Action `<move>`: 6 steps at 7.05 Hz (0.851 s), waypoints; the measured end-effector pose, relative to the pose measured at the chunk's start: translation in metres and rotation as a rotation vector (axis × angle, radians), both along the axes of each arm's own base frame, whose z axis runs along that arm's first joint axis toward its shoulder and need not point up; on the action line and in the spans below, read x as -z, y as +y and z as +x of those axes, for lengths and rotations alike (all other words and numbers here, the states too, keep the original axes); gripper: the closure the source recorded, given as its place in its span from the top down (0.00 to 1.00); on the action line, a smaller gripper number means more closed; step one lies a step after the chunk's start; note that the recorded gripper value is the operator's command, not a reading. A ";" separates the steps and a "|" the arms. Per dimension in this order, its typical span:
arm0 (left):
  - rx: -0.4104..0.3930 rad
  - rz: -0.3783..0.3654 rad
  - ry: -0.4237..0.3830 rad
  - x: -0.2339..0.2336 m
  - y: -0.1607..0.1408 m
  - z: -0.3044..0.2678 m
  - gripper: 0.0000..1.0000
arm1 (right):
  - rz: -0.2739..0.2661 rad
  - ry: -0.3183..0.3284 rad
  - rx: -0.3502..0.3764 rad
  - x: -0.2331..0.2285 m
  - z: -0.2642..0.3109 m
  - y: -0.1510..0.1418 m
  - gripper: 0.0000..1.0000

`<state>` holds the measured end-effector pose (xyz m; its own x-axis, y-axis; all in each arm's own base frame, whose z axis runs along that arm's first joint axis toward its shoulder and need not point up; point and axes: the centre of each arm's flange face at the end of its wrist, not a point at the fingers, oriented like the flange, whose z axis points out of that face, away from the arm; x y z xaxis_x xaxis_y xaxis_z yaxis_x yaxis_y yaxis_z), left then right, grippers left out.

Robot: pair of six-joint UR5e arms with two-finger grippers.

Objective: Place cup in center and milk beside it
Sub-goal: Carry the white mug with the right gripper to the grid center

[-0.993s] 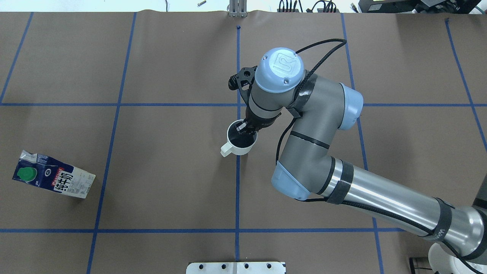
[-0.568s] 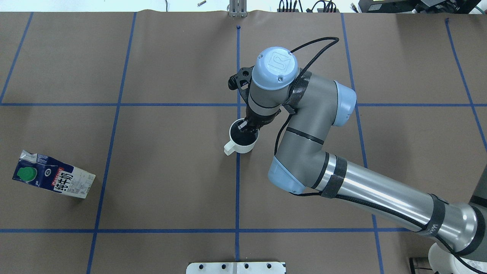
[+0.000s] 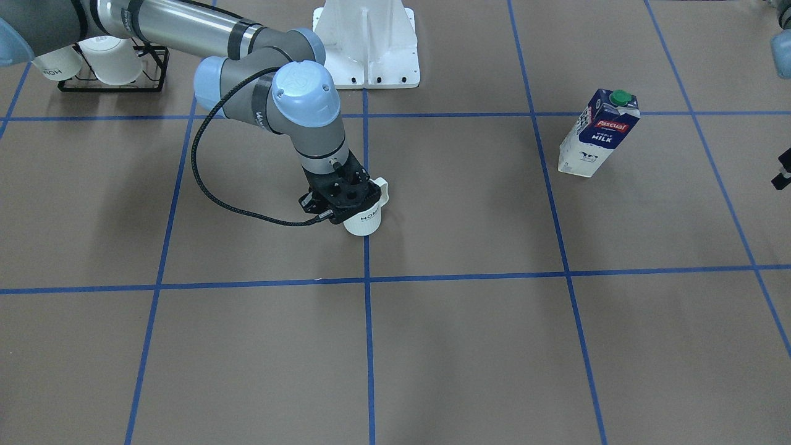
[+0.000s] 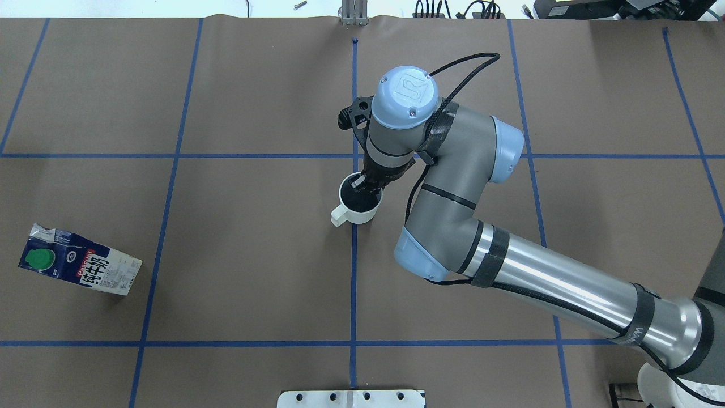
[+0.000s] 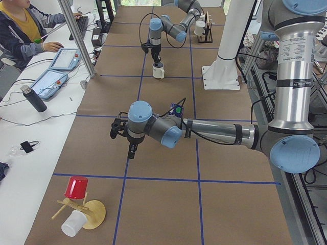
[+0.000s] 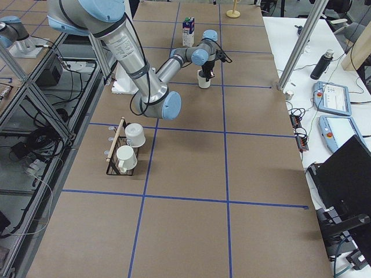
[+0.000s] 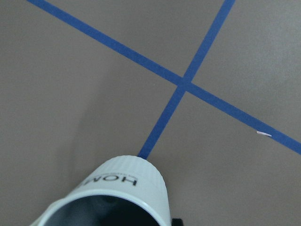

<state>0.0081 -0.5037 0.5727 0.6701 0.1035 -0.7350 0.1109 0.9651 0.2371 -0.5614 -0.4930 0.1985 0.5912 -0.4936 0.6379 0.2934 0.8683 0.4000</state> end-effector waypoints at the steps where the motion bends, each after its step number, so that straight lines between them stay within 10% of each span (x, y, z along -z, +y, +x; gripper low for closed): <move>1: 0.000 0.000 0.000 0.000 0.000 0.000 0.98 | 0.004 -0.010 -0.001 -0.001 -0.004 -0.002 0.00; 2: 0.000 0.000 0.000 0.000 0.000 0.000 0.98 | 0.006 -0.016 -0.001 -0.001 -0.005 -0.004 0.99; 6: 0.059 -0.053 0.025 0.005 -0.003 0.001 0.98 | -0.023 -0.051 -0.042 0.026 -0.005 -0.006 1.00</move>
<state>0.0087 -0.5064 0.5678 0.6551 0.0253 -0.7551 0.1730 0.9679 0.1825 -0.5661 -0.4990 0.1728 0.5779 -0.4537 0.6783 0.2360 0.8886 0.3933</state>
